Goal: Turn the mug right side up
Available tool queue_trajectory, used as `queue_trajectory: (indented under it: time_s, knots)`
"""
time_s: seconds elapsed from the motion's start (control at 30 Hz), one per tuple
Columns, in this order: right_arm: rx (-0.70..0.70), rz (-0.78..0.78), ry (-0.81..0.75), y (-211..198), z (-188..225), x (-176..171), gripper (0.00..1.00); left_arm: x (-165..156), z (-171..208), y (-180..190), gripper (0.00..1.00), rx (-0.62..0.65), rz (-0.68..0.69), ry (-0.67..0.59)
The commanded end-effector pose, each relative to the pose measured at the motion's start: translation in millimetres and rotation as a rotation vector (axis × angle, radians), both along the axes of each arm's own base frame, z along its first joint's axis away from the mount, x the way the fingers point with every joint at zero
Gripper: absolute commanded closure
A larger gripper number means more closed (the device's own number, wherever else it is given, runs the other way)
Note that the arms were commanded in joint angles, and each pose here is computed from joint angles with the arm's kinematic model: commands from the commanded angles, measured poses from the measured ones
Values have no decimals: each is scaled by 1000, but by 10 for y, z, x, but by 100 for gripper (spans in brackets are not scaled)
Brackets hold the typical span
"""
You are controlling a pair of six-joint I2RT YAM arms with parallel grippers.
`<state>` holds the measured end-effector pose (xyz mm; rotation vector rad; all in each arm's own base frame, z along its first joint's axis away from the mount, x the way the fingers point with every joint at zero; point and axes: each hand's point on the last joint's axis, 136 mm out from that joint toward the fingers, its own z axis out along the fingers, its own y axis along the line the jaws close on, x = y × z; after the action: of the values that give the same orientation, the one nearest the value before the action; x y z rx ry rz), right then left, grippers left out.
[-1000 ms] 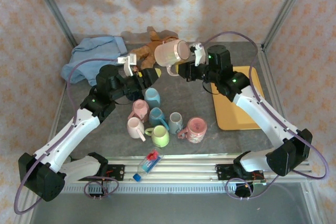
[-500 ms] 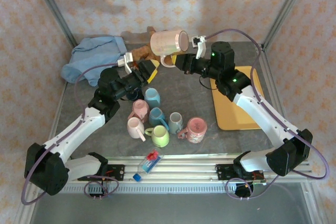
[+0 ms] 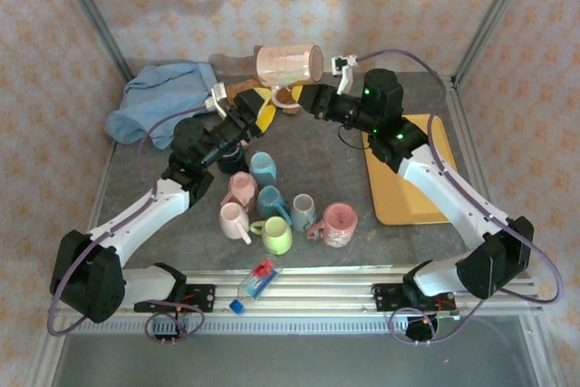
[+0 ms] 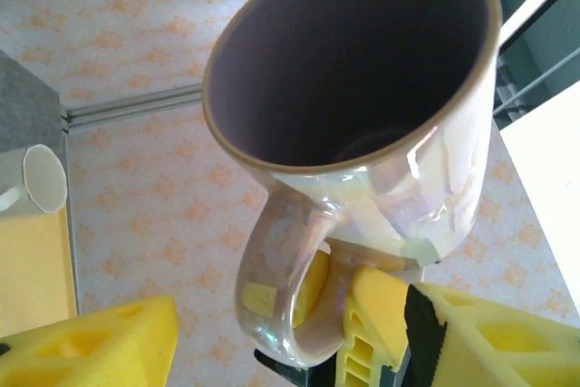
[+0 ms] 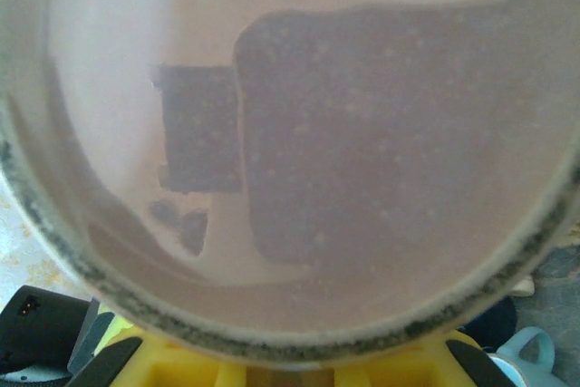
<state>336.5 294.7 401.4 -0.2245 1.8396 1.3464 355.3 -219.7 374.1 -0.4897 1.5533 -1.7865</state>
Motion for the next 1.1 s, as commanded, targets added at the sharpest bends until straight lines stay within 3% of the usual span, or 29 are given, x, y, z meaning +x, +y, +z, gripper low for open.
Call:
queue_trajectory:
  time_s: [0.0, 0.63, 1.07]
  knots:
    - [153, 34, -204, -28, 769, -169, 100, -5, 214, 41, 33, -38, 11, -58]
    - [229, 93, -96, 80, 714, -137, 100, 104, 472, -7, 53, -64, 18, -116]
    - [237, 128, -57, 121, 652, -180, 100, 179, 445, -82, 68, -82, 1, -105]
